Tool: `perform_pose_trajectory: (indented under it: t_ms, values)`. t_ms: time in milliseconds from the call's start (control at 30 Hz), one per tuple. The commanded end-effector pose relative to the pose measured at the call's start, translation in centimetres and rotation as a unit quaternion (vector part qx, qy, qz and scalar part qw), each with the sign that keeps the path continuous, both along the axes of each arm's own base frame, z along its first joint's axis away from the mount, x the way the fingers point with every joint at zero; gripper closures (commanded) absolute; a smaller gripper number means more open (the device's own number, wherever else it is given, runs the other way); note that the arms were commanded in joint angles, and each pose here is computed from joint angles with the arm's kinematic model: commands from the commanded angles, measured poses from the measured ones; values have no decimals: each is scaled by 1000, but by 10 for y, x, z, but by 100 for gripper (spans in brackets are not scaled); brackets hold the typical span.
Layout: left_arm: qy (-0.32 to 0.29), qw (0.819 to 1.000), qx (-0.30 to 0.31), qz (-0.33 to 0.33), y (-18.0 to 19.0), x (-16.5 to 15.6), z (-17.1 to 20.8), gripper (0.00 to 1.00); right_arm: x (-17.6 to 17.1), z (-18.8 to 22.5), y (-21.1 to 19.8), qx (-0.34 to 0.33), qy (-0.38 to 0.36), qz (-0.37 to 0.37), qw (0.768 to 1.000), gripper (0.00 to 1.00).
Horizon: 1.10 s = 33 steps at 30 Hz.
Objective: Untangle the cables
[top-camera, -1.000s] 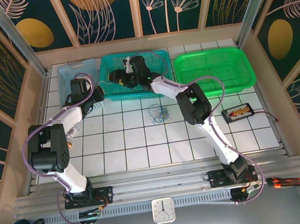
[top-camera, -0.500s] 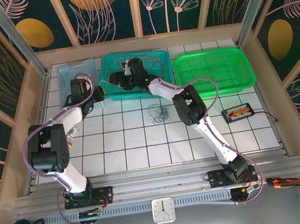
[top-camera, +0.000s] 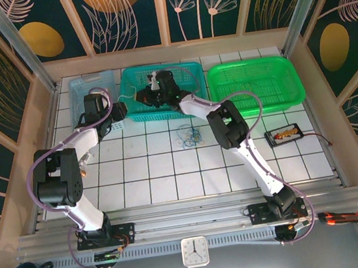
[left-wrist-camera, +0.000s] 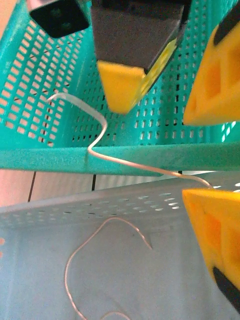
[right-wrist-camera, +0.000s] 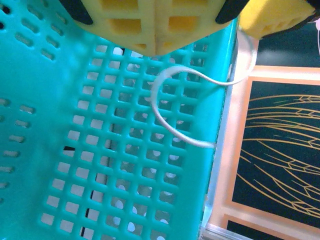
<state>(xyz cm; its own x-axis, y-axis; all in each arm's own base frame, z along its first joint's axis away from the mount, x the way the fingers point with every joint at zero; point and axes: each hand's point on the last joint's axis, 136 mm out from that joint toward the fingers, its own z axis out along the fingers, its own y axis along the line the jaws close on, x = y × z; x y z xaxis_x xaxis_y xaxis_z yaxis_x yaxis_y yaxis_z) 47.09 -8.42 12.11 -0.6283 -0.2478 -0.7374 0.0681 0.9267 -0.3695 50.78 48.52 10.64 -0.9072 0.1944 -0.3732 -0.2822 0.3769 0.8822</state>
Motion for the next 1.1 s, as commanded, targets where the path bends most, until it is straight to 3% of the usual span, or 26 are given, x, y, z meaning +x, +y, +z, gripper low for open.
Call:
perform_pose_trajectory:
  t_ms: [0, 100, 267, 533, 800, 900, 1067]
  values:
    - [-28, 1000, 5, -3, 0, 3, 18, 53, -2, 80, -4, 50, -70, 5, 996, 100]
    - [-40, 999, 5, 4, 4, 3, 29, 41, -5, 91, -7, 56, -79, 3, 995, 100]
    - [-53, 998, -3, 14, 11, 3, 41, 49, -1, 92, -10, 58, -77, -2, 995, 100]
    - [-42, 999, -7, 6, 9, 10, 35, 45, 0, 74, -17, 43, -62, -13, 997, 72]
    - [-18, 1000, -13, -4, 3, 22, 14, 43, -1, 65, -24, 36, -53, -22, 998, 55]
    - [-11, 1000, -15, -8, 2, 25, 8, 46, 1, 64, -29, 35, -51, -29, 998, 45]
    - [-4, 1000, -18, -12, 0, 28, 0, 62, 4, 59, -36, 31, -46, -40, 998, 36]
